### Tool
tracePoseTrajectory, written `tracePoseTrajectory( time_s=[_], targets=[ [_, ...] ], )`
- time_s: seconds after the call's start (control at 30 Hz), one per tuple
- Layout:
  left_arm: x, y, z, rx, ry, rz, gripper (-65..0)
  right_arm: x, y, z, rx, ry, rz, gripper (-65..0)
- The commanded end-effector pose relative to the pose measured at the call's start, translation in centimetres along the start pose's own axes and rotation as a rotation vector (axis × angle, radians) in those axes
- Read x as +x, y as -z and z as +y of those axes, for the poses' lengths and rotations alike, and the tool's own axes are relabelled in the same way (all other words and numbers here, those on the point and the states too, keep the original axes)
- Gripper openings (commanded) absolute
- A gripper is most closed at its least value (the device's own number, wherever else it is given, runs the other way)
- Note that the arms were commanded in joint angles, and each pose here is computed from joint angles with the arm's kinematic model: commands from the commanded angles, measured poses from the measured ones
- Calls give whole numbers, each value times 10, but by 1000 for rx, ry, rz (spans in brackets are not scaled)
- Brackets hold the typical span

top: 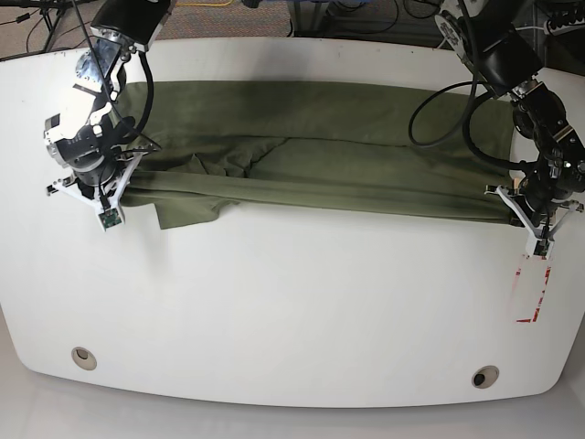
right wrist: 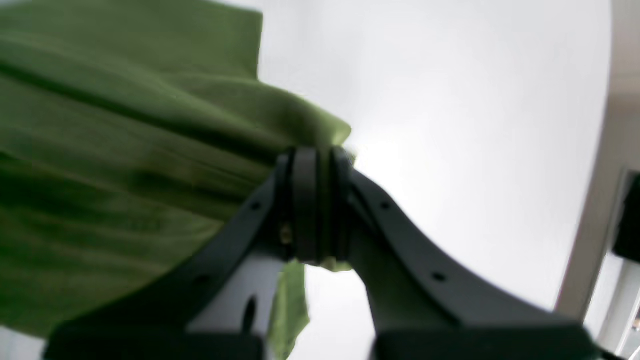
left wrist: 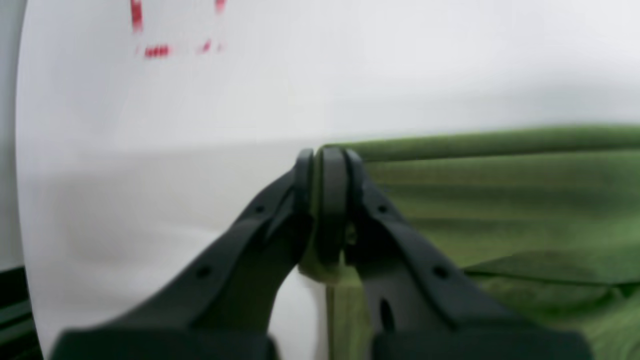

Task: Layout the t-shirt on the table in an organized manner, then fold the t-shirt properly
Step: 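Hold the shirt edge with both grippers and drag it away from the table center, then lower the held shirt edge with both grippers, folding it over the shirt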

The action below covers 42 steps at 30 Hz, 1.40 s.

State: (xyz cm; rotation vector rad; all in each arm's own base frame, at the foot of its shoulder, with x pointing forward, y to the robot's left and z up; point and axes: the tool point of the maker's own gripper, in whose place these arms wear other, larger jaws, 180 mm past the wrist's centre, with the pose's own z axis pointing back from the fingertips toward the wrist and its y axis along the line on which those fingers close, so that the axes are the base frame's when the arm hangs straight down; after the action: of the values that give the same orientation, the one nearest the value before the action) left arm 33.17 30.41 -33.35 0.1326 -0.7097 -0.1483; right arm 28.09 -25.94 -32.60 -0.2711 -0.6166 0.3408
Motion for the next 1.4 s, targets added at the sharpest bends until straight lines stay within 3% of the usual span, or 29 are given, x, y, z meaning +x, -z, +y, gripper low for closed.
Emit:
tracePoseTrajectory(
  time_s=[0.0,0.33,0.8,0.87,0.97,1.03,1.13,1.23,1.3,1.37],
  targets=[
    [5,-6,10,33,13,-19,-650,-6,-5,4,-11,5,4,-620],
    [-22,-14,17,58,46,38,-650,-39,-3,37,62,30,76,-620],
    [-47,-32,19,95,115,85,-646,-54,-3,43,74,24,116,-614],
    [-52,-33,20,94,122,97,-644,-61,-2,46,82,24,135,-583],
    [-56,-32,17,84,140,112,-640,-66,-1,47,87,22,147,-479],
    [-59,-32,17,82,168,129,-608,-68,-2,48,90,22,151,-393],
    [-63,-32,15,73,197,146,-492,-67,-2,48,90,23,150,-263],
    [-64,-31,12,68,203,150,-365,-66,-2,48,90,23,146,-205],
    [-65,-32,14,71,204,151,-286,-64,-2,49,93,27,138,-198],
    [-63,-33,14,73,206,148,-265,-61,-2,48,91,27,132,-198]
  ],
)
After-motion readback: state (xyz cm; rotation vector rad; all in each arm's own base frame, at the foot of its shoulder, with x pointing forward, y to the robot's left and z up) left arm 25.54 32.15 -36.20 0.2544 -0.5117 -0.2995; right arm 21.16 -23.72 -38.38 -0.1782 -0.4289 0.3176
